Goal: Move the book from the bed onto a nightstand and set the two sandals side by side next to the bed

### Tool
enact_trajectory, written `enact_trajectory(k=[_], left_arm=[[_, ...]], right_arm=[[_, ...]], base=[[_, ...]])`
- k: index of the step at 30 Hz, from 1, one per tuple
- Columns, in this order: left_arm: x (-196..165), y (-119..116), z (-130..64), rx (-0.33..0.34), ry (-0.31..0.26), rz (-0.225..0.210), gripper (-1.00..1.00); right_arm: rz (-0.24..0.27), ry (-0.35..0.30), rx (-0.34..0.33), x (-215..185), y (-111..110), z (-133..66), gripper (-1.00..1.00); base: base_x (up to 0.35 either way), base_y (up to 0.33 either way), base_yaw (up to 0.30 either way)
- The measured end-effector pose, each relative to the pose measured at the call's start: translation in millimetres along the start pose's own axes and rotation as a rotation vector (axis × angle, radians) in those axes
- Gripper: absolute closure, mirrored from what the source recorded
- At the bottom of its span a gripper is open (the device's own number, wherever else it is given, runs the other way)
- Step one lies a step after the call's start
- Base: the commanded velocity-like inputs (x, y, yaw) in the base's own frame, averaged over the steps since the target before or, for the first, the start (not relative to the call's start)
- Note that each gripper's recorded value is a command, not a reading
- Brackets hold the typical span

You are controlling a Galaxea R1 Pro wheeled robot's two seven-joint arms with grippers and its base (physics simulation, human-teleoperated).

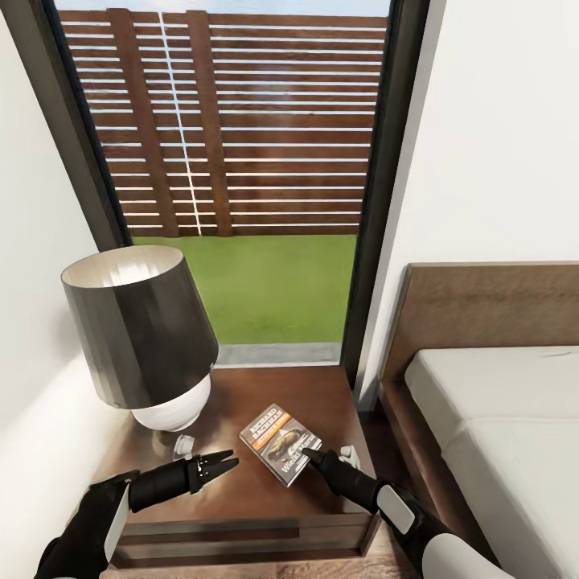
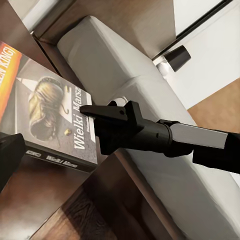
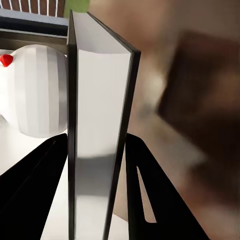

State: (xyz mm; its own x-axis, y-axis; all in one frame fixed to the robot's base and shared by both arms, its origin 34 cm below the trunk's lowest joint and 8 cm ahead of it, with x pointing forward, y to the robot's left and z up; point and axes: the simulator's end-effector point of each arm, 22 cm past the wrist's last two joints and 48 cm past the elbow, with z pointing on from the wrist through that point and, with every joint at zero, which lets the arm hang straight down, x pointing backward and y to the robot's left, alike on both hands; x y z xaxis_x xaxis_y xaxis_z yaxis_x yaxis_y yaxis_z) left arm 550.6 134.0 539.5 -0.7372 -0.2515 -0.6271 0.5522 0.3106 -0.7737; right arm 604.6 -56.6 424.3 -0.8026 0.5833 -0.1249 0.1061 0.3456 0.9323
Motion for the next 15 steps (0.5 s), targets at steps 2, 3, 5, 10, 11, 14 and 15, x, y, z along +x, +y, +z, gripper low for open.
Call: enact_trajectory(k=[2,3,5,10,11,14,15], left_arm=[[0.0,0.0,0.0,0.0,0.0,0.0,-1.0],[0.0,0.0,0.0,0.0,0.0,0.0,-1.0],[0.0,0.0,0.0,0.0,0.0,0.0,-1.0],[0.0,-0.1,0.2,0.0,0.0,0.0,-1.0],[0.0,-0.1,0.1,0.0,0.0,0.0,-1.0],[0.0,0.0,0.0,0.0,0.0,0.0,-1.0],[0.0,0.0,0.0,0.0,0.0,0.0,-1.0]], right_arm=[[0.0,0.0,0.0,0.0,0.0,0.0,1.0],[0.0,0.0,0.0,0.0,0.0,0.0,1.0],[0.0,0.0,0.0,0.0,0.1,0.0,1.0],[0.0,0.0,0.0,0.0,0.0,0.0,1.0],[0.0,0.0,0.0,0.0,0.1,0.0,1.0],[0.0,0.0,0.0,0.0,0.0,0.0,1.0],[0.0,0.0,0.0,0.0,0.0,0.0,1.0]], base=[[0.0,0.0,0.0],[0.0,0.0,0.0],[0.0,0.0,0.0],[0.0,0.0,0.0],[0.0,0.0,0.0],[0.0,0.0,0.0],[0.0,0.0,0.0]])
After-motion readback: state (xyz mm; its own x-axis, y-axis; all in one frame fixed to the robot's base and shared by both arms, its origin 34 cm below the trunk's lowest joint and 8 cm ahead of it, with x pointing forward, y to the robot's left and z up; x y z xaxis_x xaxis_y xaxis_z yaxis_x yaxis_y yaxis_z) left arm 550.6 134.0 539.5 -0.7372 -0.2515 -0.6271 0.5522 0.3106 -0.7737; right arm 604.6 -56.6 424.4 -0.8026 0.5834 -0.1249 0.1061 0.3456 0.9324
